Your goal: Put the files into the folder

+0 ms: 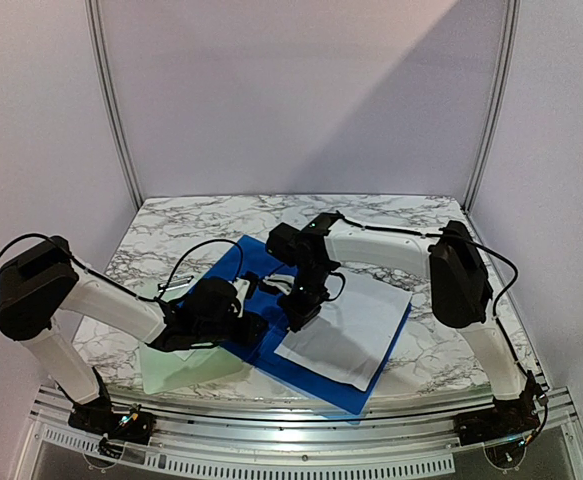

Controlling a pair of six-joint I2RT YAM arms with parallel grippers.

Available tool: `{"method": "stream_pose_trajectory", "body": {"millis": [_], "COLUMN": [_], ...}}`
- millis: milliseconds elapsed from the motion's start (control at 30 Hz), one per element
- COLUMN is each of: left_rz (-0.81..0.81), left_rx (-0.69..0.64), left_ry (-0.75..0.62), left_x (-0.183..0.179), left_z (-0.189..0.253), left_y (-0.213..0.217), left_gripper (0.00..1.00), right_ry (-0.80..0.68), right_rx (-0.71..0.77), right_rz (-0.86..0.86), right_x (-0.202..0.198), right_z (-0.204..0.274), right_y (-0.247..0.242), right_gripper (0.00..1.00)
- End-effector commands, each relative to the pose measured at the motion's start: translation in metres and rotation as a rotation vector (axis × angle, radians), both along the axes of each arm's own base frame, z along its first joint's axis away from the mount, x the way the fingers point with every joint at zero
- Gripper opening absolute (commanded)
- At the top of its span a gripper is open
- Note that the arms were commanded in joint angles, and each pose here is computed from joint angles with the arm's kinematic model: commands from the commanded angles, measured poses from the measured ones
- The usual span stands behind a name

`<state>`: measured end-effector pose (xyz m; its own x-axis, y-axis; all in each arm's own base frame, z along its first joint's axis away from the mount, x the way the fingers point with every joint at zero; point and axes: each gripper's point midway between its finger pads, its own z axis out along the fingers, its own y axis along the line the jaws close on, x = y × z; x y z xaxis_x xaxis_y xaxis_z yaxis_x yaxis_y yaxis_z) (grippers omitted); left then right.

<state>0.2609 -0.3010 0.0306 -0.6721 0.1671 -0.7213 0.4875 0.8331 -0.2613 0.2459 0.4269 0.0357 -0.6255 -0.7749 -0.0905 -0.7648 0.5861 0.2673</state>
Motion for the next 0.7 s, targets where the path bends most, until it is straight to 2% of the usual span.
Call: {"method": "stream_pose_trajectory", "body": {"millis": [0,200,467,667], "left_rz": [-0.032,-0.094,-0.147,-0.152], "left_rx": [0.133,0.098,0.096,0.099], "left_ry": [0.135,0.119,0.098,0.098], "left_x": [-0.030,-0.039,-0.046,-0.047], "left_z": [-0.047,-0.040,-0.037,-0.038], "left_y": [0.024,0.008,-0.005,-0.007], "left_gripper": [0.32,0.31,0.31,0.31], "right_ry": [0.163,0.131,0.063,0.023], "right_rx": [-0.167,-0.154,-0.004,0.026], "right_rz": [0.025,0.000,-0.020,-0.020], "right_x": [-0.051,-0.042,-0.028,-0.022], "right_z": [-0.067,-0.066,-0.029,-0.016], "right_y": [-0.014,-0.006,0.023,0.027], "right_gripper": [0.00,0.00,0.00,0.05]}}
